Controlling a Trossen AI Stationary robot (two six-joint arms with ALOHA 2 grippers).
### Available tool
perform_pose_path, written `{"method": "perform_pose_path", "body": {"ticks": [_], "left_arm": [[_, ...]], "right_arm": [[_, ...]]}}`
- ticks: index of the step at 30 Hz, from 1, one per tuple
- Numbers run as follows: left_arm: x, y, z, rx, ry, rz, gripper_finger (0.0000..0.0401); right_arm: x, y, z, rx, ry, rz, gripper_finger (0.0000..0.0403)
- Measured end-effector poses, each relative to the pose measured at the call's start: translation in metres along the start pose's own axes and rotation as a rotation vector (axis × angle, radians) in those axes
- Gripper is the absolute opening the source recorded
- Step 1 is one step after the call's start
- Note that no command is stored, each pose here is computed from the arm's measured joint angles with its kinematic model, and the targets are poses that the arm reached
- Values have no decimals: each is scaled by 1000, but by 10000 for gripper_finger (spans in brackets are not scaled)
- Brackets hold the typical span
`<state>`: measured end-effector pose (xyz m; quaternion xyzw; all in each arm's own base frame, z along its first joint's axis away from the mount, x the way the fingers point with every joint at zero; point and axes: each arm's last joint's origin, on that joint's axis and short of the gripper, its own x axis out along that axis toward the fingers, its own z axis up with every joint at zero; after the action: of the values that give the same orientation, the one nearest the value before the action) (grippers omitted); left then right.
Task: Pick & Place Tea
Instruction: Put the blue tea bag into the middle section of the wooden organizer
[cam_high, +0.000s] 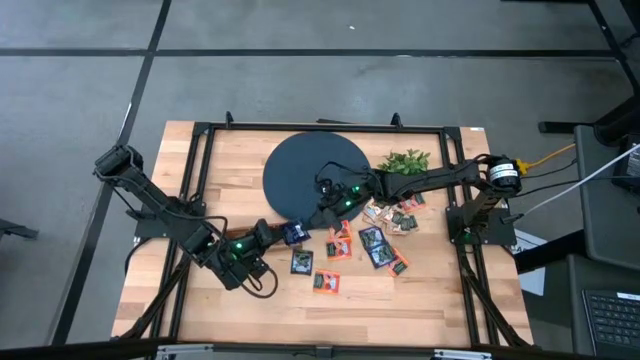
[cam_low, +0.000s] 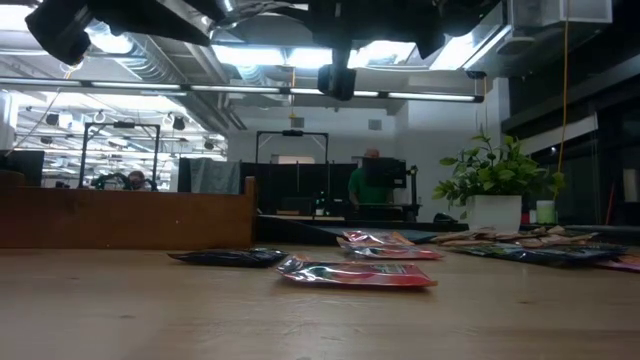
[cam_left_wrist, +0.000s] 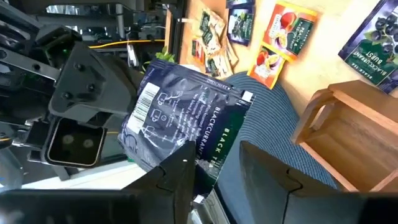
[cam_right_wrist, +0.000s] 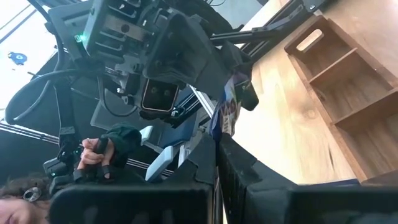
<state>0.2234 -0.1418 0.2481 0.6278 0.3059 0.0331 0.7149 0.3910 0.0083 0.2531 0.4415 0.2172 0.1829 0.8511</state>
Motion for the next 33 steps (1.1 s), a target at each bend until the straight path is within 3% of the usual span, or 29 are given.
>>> {"method": "perform_pose_path", "body": {"ticks": [5,16,20,27,33], "left_arm": [[-3,2,4,-37,-11,36,112],[-5,2,5,-51,-10,52,13],[-5,2,5,-84,-12,52,5],[-5,2,5,-190,-18,47,3],[-4,1,5,-411,-46,-2,2]], "right_arm": [[0,-1,-1,5,6,-6,10],[0,-2,-1,11,6,-22,10],[0,-2,-1,-23,5,-23,17],[0,-2,-2,-91,9,-25,98],[0,-4,-2,-157,11,-47,161]]}}
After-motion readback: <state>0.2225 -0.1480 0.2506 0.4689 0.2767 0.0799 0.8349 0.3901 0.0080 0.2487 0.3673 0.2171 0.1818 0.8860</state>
